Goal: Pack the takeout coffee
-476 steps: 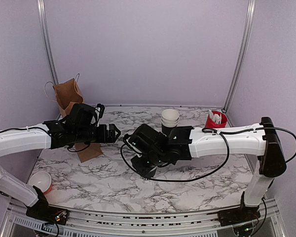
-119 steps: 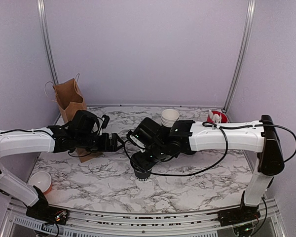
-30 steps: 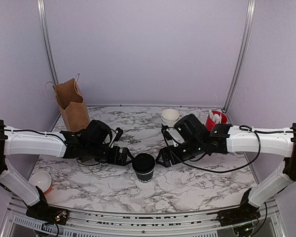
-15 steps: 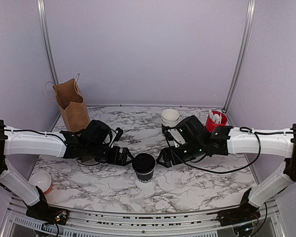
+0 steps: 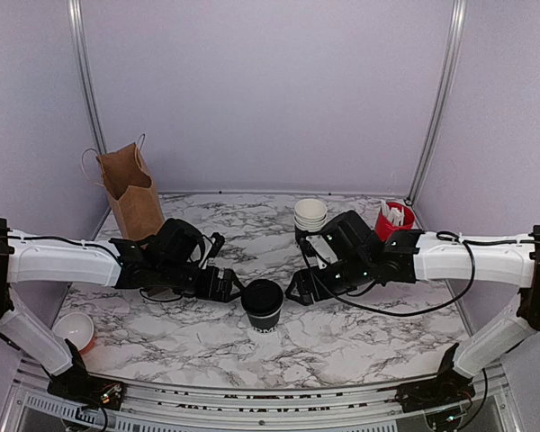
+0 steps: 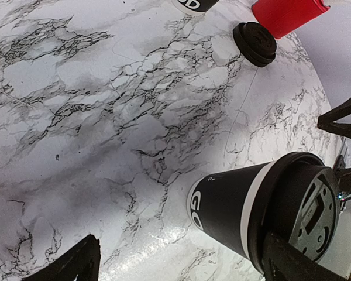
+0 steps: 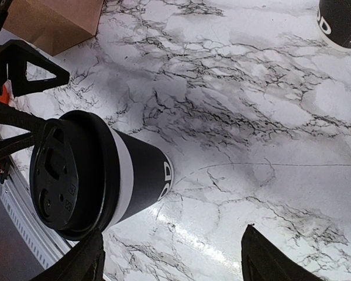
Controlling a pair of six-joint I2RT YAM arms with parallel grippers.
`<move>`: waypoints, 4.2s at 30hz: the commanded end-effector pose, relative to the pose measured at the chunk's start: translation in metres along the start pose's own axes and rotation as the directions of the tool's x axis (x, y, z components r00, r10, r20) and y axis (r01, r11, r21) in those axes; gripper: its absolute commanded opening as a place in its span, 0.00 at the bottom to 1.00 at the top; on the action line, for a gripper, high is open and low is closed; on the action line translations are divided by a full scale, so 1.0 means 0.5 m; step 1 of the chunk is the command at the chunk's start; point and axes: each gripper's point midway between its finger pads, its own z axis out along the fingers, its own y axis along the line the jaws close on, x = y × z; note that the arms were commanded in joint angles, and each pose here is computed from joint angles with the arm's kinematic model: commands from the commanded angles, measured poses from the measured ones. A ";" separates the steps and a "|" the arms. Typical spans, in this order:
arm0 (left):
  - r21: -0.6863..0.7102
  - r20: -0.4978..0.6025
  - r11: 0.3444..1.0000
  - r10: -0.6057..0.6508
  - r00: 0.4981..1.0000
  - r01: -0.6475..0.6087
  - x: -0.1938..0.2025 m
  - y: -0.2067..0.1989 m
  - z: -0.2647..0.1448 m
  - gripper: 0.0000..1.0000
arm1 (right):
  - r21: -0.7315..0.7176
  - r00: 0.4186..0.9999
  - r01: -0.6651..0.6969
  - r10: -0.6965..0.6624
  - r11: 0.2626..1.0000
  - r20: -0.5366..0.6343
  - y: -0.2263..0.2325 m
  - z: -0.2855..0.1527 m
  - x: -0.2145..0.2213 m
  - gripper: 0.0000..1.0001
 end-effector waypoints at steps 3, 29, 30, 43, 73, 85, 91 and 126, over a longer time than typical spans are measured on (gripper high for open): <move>-0.008 -0.008 1.000 0.017 1.000 -0.017 -0.005 -0.006 0.002 0.98 | -0.020 1.000 0.023 -0.023 1.000 0.016 0.025 -0.006 -0.027 0.77; -0.002 -0.011 1.000 0.023 1.000 -0.023 -0.007 -0.010 0.005 0.98 | 0.110 0.994 0.040 -0.028 0.993 -0.107 -0.011 0.048 0.040 0.75; -0.002 -0.013 1.000 0.022 1.000 -0.022 -0.006 -0.010 0.006 0.98 | 0.128 0.992 0.050 -0.034 0.991 -0.120 -0.016 0.052 0.047 0.75; -0.020 -0.022 1.000 0.009 1.000 -0.009 0.006 0.003 0.011 0.98 | 0.214 0.980 0.078 -0.035 0.974 -0.198 -0.044 0.081 0.098 0.74; -0.026 -0.003 0.999 0.022 1.000 -0.022 -0.013 -0.005 0.000 0.98 | 0.141 0.994 0.030 -0.044 0.990 0.097 0.025 -0.004 -0.095 0.74; -0.024 -0.006 0.999 0.022 1.000 -0.022 -0.015 -0.007 0.002 0.98 | 0.126 1.000 0.020 -0.021 0.992 0.011 0.004 0.036 -0.036 0.73; -0.023 -0.009 0.999 0.023 1.000 -0.023 -0.012 -0.007 0.002 0.98 | 0.124 1.000 0.029 -0.029 0.992 0.001 0.006 0.038 -0.036 0.73; -0.065 -0.130 0.998 0.008 0.991 -0.016 0.075 0.042 0.028 0.98 | 0.151 0.978 0.019 0.014 0.988 -0.210 -0.021 0.097 0.094 0.74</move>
